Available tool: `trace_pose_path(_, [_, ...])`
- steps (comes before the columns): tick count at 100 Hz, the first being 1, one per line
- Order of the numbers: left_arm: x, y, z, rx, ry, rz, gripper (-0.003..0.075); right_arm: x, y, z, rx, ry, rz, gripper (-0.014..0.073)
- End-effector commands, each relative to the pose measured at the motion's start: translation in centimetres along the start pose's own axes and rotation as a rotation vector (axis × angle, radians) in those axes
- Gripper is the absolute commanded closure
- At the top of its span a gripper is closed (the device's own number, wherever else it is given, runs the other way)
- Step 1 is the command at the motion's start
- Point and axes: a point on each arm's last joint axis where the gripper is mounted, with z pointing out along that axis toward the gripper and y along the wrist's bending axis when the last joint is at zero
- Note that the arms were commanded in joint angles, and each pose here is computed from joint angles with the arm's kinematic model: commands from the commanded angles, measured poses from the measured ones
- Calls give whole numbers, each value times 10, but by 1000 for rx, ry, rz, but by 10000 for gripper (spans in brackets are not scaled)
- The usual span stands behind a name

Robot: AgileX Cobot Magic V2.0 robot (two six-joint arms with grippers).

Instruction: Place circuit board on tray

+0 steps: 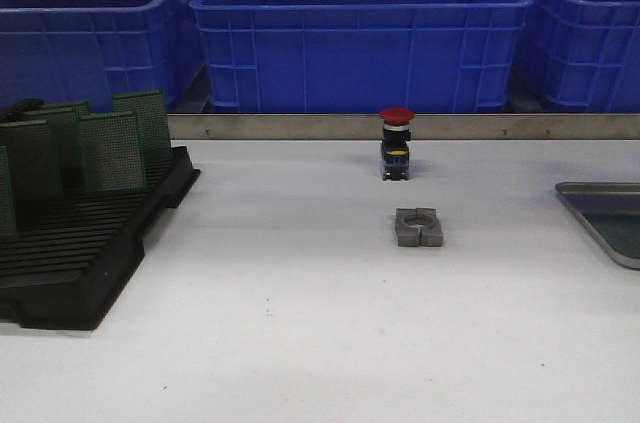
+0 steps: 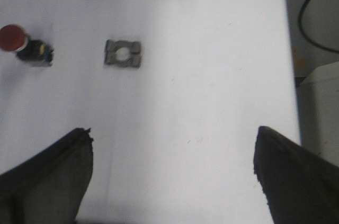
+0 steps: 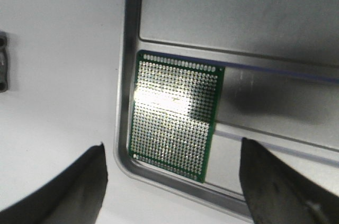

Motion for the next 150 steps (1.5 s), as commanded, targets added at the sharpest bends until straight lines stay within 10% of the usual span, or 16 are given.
trace_pose_path(1, [-3, 4, -33, -110, -4, 16, 142, -7, 12, -26, 3, -79, -28, 53])
trace_pose_path(63, [88, 71, -20, -248, 388, 98, 142, -7, 12, -26, 6, -86, -27, 53])
trace_pose_path(150, [117, 110, 26, -331, 415, 149, 142, -6, 13, -26, -2, -76, -27, 53])
